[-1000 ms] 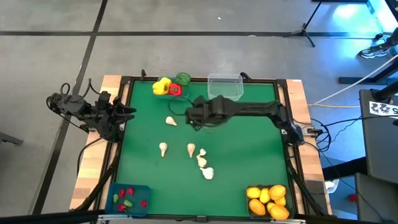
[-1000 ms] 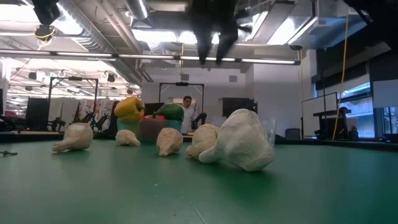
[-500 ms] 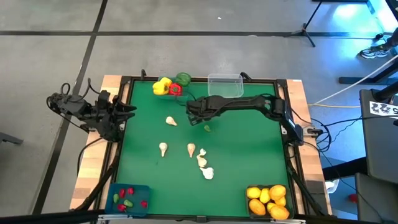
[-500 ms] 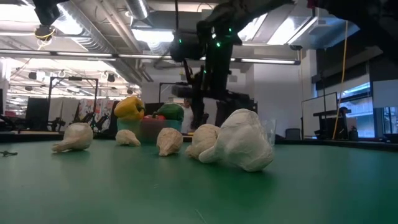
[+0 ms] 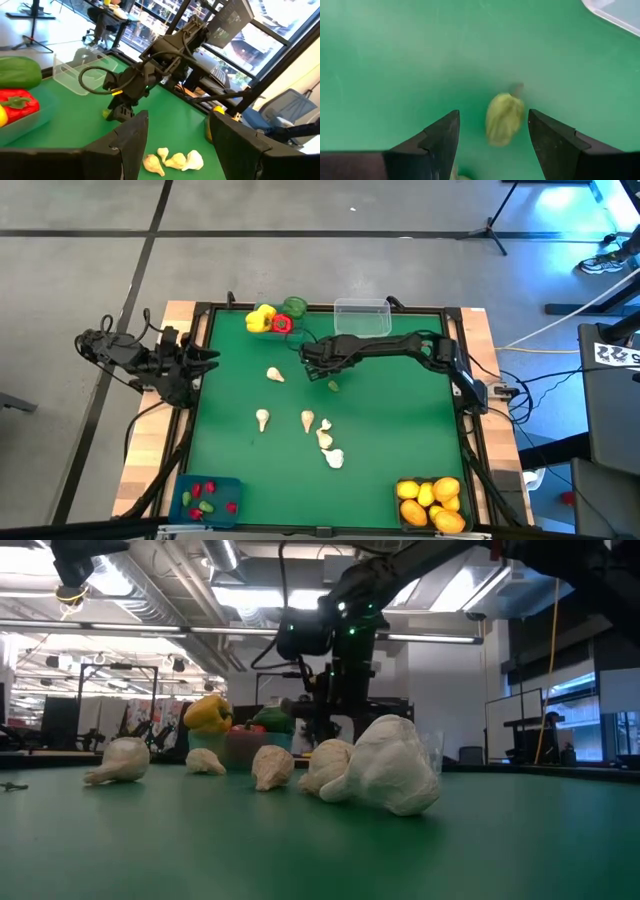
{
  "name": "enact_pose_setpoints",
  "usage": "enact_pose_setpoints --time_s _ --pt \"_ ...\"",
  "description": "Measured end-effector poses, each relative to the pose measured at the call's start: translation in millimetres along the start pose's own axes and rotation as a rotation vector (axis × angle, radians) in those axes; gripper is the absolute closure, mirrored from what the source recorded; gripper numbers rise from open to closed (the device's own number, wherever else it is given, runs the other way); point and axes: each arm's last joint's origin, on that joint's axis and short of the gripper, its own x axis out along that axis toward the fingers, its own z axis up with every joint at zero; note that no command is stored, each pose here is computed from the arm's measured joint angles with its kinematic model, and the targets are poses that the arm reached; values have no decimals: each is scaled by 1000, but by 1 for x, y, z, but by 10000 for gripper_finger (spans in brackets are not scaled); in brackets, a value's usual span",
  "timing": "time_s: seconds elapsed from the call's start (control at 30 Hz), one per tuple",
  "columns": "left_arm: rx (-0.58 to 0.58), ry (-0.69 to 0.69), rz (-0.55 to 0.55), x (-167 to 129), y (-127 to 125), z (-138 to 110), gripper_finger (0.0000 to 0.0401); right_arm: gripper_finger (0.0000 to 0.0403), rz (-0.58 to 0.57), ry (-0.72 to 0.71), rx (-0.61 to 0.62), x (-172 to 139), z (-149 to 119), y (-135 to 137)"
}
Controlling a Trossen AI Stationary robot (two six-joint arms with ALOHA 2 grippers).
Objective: Sort produce into baskets
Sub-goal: Put the green chili pepper into the blue bin
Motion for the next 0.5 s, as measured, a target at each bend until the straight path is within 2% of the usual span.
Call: enact_pose_setpoints --time_s 0.37,0.5 --pt "-3 -2 3 0 0 0 193 172 -1 63 21 20 -6 4" --pt "-4 -2 3 0 0 0 193 203 -1 67 24 21 -6 4"
